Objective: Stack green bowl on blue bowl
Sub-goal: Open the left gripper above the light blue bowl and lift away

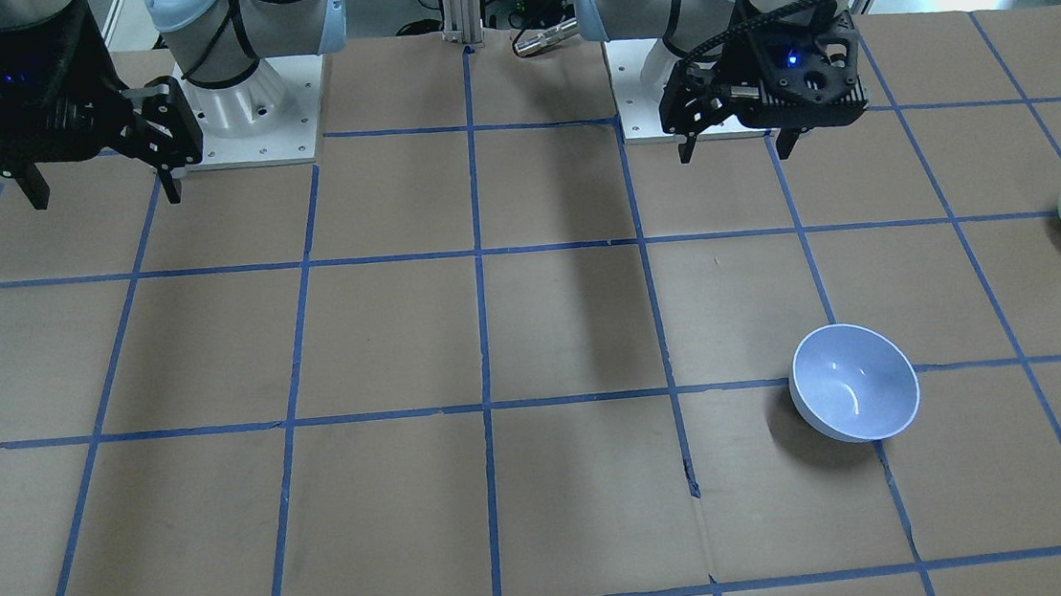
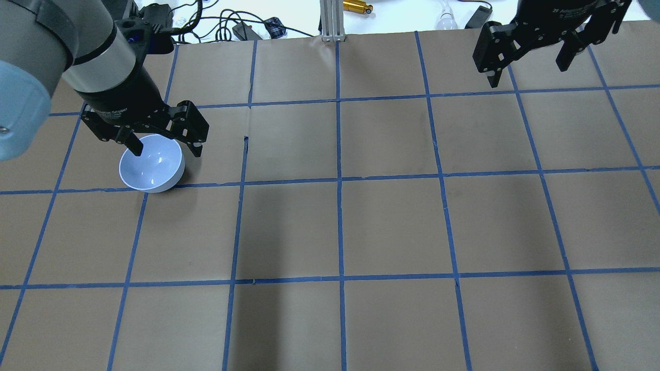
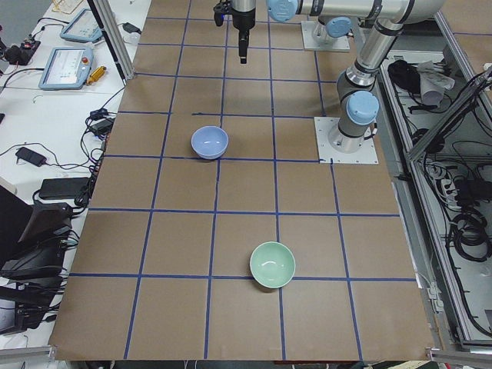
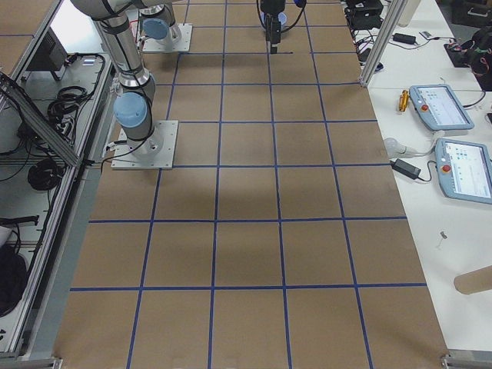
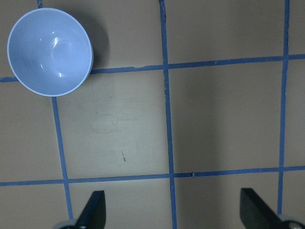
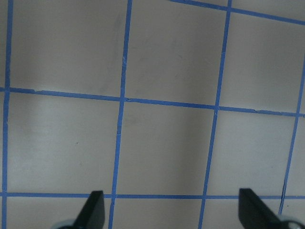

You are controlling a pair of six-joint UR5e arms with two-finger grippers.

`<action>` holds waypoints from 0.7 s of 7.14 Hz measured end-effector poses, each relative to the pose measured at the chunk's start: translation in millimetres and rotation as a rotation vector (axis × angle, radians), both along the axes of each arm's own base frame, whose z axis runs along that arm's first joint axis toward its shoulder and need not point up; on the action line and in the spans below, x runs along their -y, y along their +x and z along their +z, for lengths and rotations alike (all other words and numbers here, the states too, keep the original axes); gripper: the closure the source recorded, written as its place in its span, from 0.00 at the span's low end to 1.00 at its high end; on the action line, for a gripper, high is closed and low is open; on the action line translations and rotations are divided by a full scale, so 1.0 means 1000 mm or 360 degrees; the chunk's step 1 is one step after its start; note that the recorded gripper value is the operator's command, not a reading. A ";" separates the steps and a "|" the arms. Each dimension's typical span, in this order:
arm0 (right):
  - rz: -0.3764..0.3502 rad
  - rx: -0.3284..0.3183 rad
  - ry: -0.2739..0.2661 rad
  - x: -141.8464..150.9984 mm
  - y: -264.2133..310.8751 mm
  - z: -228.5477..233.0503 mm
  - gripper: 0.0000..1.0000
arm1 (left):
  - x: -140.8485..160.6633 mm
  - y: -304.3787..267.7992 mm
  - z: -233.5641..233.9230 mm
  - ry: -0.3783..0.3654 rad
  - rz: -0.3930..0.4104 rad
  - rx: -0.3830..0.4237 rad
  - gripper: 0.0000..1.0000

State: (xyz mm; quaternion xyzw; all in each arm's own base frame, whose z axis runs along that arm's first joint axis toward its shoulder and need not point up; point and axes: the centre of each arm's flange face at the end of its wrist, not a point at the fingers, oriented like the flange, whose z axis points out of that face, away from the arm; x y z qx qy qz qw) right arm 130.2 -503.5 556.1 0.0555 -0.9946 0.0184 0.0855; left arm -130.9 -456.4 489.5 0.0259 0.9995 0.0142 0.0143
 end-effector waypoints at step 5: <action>0.0002 0.0000 0.0000 0.000 0.001 0.000 0.00 | -0.006 0.000 -0.002 0.0033 -0.0005 0.0007 0.00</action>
